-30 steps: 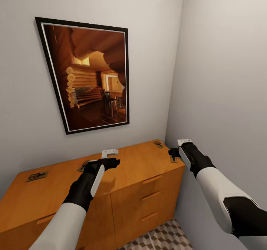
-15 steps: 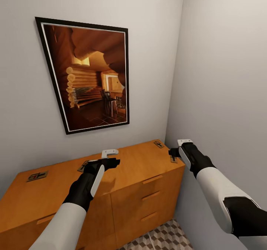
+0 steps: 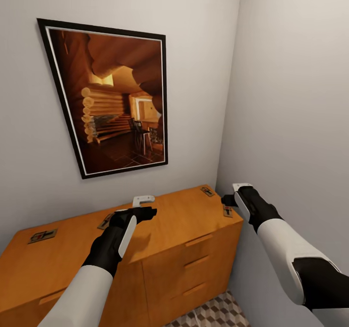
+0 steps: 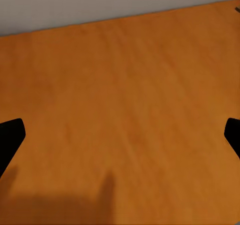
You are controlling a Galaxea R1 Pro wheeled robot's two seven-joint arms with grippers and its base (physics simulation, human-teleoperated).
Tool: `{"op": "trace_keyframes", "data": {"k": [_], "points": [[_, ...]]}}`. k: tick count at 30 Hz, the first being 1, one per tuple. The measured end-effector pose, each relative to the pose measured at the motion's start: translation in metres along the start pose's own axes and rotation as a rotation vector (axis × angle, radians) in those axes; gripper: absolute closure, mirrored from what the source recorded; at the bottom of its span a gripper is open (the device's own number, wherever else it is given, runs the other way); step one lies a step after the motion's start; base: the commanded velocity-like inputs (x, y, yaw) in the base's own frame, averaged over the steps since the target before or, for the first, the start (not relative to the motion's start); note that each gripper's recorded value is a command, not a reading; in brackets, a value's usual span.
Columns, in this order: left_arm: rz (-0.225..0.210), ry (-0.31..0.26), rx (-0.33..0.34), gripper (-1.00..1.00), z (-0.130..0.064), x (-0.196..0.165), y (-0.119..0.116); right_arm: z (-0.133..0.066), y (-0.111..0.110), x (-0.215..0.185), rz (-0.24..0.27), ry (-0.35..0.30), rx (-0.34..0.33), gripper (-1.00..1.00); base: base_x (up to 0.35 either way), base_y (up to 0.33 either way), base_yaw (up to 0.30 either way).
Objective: Take the four mousetraps from the cabinet in the bathroom and place them on the bathroom floor. Make sure all four end up on the same floor surface, and ensure that at least two of them are either under or directly next to the same bathroom sink.
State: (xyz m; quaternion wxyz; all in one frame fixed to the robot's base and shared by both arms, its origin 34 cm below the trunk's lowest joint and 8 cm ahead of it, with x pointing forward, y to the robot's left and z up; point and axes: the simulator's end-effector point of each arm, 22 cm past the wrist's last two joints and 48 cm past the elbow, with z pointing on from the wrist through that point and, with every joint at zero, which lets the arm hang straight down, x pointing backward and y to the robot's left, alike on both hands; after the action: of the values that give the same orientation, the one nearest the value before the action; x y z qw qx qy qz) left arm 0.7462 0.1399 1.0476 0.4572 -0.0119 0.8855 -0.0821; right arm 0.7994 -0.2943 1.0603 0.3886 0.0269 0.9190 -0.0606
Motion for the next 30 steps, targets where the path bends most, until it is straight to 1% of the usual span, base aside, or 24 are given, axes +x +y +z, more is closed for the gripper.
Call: {"op": "trace_keyframes", "data": {"k": [3,9,30], "points": [[0.000,0.000,0.000,-1.00,0.0001,0.0001,0.0000,0.0004,-0.0023,0.0013,0.016,0.006,-0.001,-1.00,0.024,-0.005,0.000],[0.000,0.000,0.000,-1.00,0.0001,-0.0001,-0.0001,0.0006,-0.0038,0.0019,0.026,0.009,-0.003,-1.00,0.006,-0.001,0.000],[0.000,-0.001,0.000,-1.00,0.0001,-0.0002,0.0000,0.0004,-0.0003,0.0023,0.027,0.010,-0.009,-1.00,0.004,0.000,0.000]]}}
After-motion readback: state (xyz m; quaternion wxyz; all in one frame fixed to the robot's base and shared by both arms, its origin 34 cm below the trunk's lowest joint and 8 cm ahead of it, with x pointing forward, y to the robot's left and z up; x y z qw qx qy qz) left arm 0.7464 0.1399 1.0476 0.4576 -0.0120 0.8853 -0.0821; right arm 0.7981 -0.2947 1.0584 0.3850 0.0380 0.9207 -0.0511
